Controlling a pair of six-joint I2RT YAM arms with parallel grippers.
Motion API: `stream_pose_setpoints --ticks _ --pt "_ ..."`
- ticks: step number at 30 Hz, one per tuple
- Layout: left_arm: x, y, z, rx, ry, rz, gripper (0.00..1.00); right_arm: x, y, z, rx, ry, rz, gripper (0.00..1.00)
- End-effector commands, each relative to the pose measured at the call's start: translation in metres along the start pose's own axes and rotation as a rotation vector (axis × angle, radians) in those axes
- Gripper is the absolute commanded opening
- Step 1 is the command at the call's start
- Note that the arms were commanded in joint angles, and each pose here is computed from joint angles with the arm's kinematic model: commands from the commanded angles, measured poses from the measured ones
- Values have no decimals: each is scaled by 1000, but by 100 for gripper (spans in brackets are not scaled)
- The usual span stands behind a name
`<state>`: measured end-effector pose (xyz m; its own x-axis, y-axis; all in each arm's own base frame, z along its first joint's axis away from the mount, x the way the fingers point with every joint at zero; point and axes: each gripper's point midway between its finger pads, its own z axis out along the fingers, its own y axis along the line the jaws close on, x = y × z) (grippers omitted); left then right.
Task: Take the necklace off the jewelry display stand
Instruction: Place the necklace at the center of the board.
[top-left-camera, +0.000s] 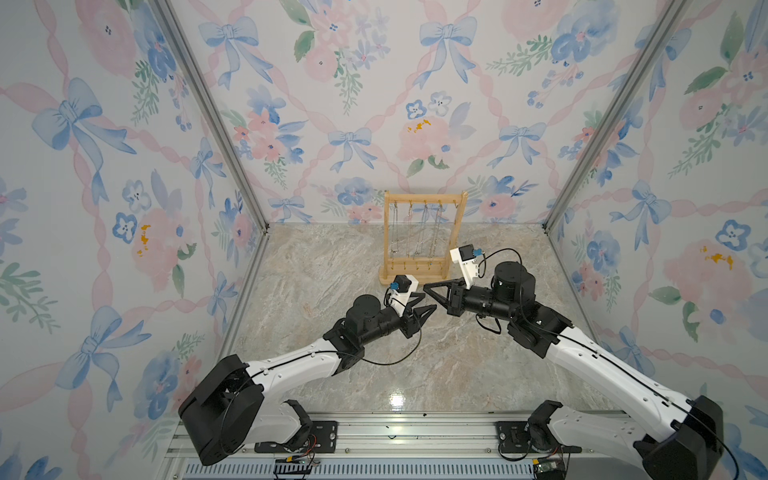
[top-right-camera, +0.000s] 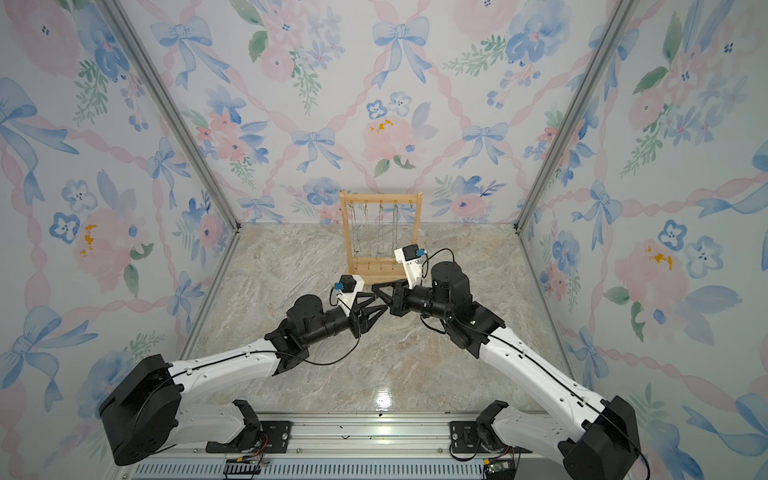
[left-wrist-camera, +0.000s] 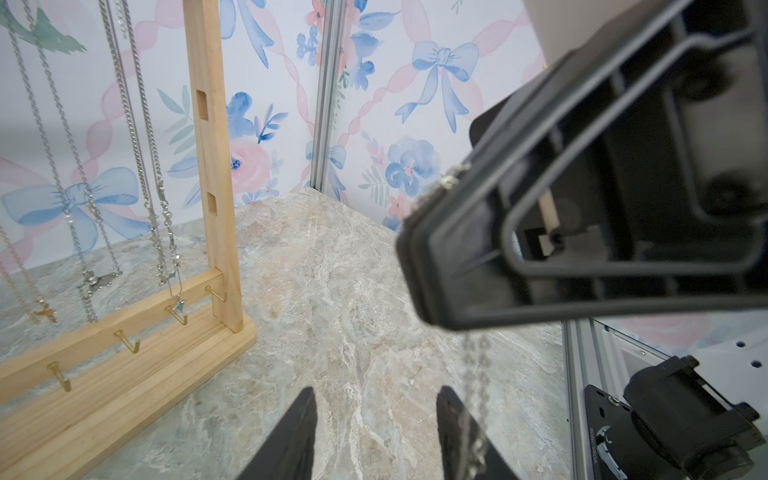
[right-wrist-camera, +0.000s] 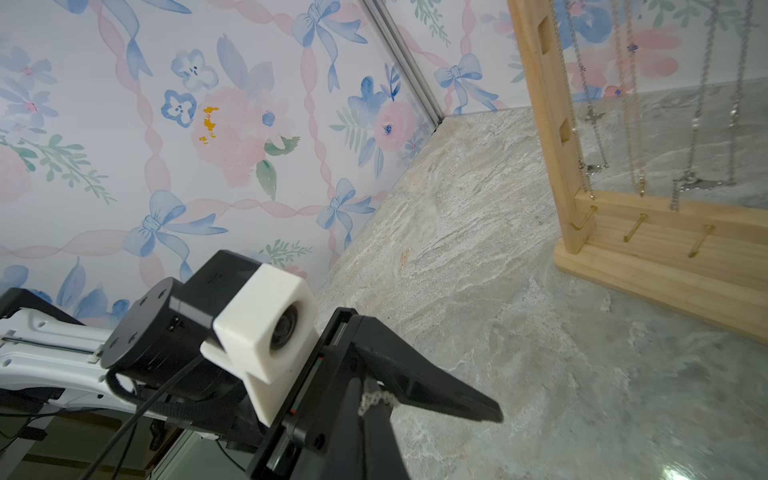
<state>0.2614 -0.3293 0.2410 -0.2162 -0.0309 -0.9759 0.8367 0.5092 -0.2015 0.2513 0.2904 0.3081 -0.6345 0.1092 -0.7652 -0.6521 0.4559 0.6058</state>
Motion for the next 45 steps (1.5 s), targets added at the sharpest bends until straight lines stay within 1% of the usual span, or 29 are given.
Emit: stream_pose_setpoints --ticks 1,5,9,10,11,13,15,18,19,22,24,29,31,32,34,39,45 --pt "-14 -2 5 27 -32 30 48 8 -1 -2 7 16 -13 0" --pt "-16 -3 8 38 -32 29 47 8 -1 -3 7 15 -27 0" --pt "-11 -5 10 62 -15 19 42 8 -1 -4 4 12 -31 0" --pt "-8 -6 11 70 -8 18 40 8 -2 -4 4 12 -30 0" --pt "-22 -9 14 84 -33 24 36 8 -2 -5 2 11 -29 0" --pt "-21 -12 16 108 -26 24 27 7 -3 -7 2 8 -27 0" --pt "-19 -16 18 134 -17 23 22 6 -5 -9 5 1 -28 0" --pt "-14 -17 21 149 -2 14 11 6 -7 -12 8 0 -25 0" --pt "-13 -18 22 154 2 11 8 6 -7 -13 8 -3 -26 0" --pt "-9 -18 22 160 12 1 5 6 -10 -16 12 -7 -22 0" --pt "-7 -19 22 167 17 -8 0 7 -11 -16 14 -8 -22 0" --pt "3 -19 18 168 39 -28 0 11 -15 -16 18 -3 -16 0" --pt "3 -20 16 169 37 -34 0 13 -16 -16 17 -3 -15 0" --pt "18 -18 11 160 67 -52 0 14 -17 -15 16 -5 -10 0" --pt "25 -15 5 139 74 -71 0 16 -18 -13 12 -2 1 0" --pt "50 -2 -17 46 102 -154 0 31 -23 2 1 40 23 0" --pt "94 21 -46 -115 146 -312 0 53 -31 40 4 96 66 0"
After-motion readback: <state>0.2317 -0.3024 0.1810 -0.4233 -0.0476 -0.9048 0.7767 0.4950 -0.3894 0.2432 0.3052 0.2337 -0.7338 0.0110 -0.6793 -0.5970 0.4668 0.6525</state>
